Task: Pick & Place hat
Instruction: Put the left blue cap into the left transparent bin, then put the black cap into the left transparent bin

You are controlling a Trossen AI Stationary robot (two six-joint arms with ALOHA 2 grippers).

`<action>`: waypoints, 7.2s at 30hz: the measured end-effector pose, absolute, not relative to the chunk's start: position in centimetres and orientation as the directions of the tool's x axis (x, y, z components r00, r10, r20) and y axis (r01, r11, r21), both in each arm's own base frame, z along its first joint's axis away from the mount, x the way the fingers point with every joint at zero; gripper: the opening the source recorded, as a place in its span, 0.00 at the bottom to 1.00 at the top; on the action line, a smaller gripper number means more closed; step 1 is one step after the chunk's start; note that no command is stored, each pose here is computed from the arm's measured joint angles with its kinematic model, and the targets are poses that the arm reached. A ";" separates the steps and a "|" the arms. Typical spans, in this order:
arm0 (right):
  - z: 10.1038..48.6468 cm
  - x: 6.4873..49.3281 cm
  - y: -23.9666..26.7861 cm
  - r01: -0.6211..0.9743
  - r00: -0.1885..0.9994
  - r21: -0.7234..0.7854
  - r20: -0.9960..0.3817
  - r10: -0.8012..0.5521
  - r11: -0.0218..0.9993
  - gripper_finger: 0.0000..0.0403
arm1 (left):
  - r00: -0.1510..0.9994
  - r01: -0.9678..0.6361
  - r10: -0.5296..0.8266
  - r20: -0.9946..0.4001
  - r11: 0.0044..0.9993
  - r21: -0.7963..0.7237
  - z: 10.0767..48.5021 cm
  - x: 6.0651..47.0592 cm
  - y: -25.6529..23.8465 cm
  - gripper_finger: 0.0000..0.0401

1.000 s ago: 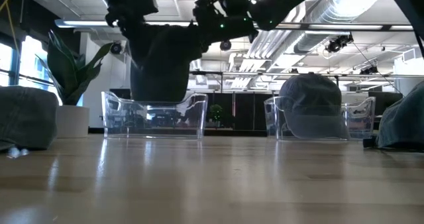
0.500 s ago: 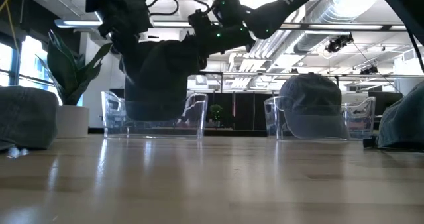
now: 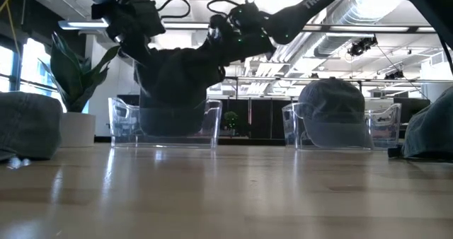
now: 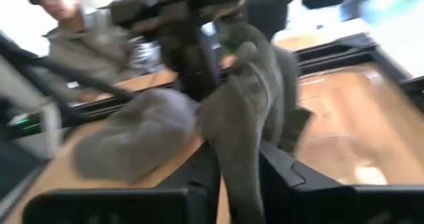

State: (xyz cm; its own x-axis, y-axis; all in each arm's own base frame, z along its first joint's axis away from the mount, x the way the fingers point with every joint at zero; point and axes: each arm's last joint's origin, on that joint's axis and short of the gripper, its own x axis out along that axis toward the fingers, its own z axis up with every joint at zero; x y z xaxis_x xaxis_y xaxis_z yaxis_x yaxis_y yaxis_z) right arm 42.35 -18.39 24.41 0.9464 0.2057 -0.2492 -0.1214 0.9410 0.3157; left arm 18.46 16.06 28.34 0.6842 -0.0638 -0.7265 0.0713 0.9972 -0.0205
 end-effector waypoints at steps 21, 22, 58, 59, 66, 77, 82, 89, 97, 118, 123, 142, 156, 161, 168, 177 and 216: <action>26.7 41.7 -19.5 -0.263 0.878 0.191 -0.360 0.317 0.946 0.31 | 0.803 0.036 -0.140 -0.580 0.982 -0.188 28.7 15.4 18.6 0.03; 26.7 41.7 -19.4 -0.272 0.874 0.186 -0.362 0.324 0.944 0.25 | 0.809 0.026 -0.140 -0.570 0.979 -0.202 28.8 15.4 18.6 0.03; 27.3 41.8 -18.9 -0.455 0.836 0.144 -0.271 0.477 0.879 0.01 | 0.820 0.092 -0.075 -0.567 0.996 0.002 32.4 22.0 17.2 0.74; 27.3 41.8 -18.9 -0.456 0.837 0.141 -0.269 0.477 0.879 0.01 | 0.828 0.096 -0.064 -0.558 0.995 0.028 32.7 22.1 17.3 0.74; 27.5 41.8 -18.8 -0.494 0.821 0.143 -0.246 0.515 0.857 0.01 | 0.776 0.177 -0.129 -0.618 0.984 0.017 30.2 23.3 18.3 0.74; 27.5 41.6 -19.1 -0.497 0.816 0.179 -0.238 0.527 0.849 0.02 | 0.707 0.337 -0.454 -0.542 0.890 -0.306 29.2 22.5 16.9 0.67; 27.6 41.2 -19.5 -0.532 0.784 0.264 -0.204 0.586 0.804 0.02 | 0.723 0.397 -0.493 -0.484 0.870 -0.293 30.6 21.8 16.1 0.50; 27.6 41.4 -19.1 -0.512 0.778 0.343 -0.203 0.594 0.788 0.04 | 0.712 0.371 -0.438 -0.548 0.898 -0.235 30.6 21.6 16.1 0.24; 27.5 42.0 -18.0 -0.499 0.781 0.344 -0.219 0.585 0.795 0.33 | 0.675 0.322 -0.404 -0.618 0.914 -0.245 30.2 21.2 16.0 0.01; 26.5 41.7 -17.6 -0.474 0.779 0.274 -0.314 0.544 0.837 0.08 | 0.613 0.272 -0.411 -0.675 0.912 -0.308 29.8 20.6 15.5 0.05; 26.7 41.8 -18.8 -0.400 0.837 0.187 -0.325 0.441 0.897 0.04 | 0.586 0.198 -0.367 -0.723 0.930 -0.311 29.7 20.5 15.7 0.05; 25.2 42.7 -20.6 -0.187 0.911 0.093 -0.355 0.208 0.978 0.01 | 0.573 -0.086 -0.146 -0.807 0.968 -0.235 29.4 17.1 19.8 0.05; 25.4 42.2 -22.3 0.027 0.925 0.057 -0.380 -0.003 0.998 0.09 | 0.582 -0.121 -0.009 -0.813 0.988 -0.098 29.6 17.3 20.9 0.05; 26.4 41.6 -22.7 0.044 0.932 0.067 -0.361 -0.016 0.997 0.20 | 0.584 -0.127 0.009 -0.812 0.989 -0.081 29.6 17.5 21.2 0.05; 26.9 41.1 -22.5 0.073 0.924 0.161 -0.383 -0.006 0.984 0.32 | 0.586 -0.135 0.043 -0.809 0.990 -0.045 29.3 17.8 21.7 0.05; 27.1 40.9 -21.6 0.065 0.909 0.228 -0.416 0.037 0.971 0.34 | 0.581 -0.150 0.108 -0.806 0.988 0.024 28.1 18.5 22.8 0.19; 29.6 29.9 -5.3 0.284 0.707 0.540 -0.676 0.207 0.792 0.33 | 0.775 0.273 -0.341 -0.532 0.940 -0.204 37.9 26.7 12.1 0.38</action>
State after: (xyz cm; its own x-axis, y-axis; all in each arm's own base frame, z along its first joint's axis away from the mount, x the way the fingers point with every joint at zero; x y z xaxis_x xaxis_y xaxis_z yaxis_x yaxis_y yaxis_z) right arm 29.91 -5.32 29.61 0.7072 0.2071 -0.6760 0.2842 0.7922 0.5401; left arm 26.67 12.08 37.87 0.7752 -0.3410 -0.5318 0.2734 0.9400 -0.2041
